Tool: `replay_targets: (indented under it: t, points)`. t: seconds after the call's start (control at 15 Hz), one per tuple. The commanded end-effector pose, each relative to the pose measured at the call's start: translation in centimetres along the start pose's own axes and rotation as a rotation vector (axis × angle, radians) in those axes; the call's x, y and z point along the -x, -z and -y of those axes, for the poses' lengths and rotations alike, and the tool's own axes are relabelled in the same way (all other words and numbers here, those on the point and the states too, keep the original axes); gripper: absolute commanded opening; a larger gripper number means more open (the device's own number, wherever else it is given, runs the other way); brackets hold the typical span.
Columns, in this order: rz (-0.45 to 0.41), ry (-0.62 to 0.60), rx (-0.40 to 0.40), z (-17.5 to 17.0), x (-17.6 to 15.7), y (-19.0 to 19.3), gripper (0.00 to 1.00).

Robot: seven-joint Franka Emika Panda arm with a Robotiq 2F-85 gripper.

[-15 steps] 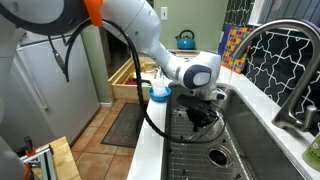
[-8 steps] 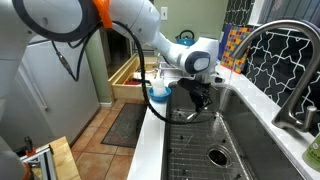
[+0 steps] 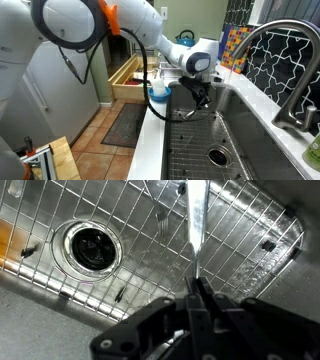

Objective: Turn on the faucet then rinse the spoon under it

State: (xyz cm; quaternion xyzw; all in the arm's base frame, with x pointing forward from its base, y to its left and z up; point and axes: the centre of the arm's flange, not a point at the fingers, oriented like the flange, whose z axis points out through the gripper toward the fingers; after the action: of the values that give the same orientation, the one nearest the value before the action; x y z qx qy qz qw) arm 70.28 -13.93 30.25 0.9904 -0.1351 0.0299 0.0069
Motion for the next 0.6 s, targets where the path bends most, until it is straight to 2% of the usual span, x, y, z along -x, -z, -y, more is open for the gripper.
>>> replay_targets:
  t: [0.0, 0.27, 0.53]
  points:
    - [-0.02, -0.063, -0.017, 0.5, -0.2, 0.0, 0.02]
    - [-0.066, -0.103, 0.015, 1.2, -0.3, -0.1, 0.02]
    - [-0.182, -0.153, 0.047, 2.0, -1.2, 0.1, 0.02]
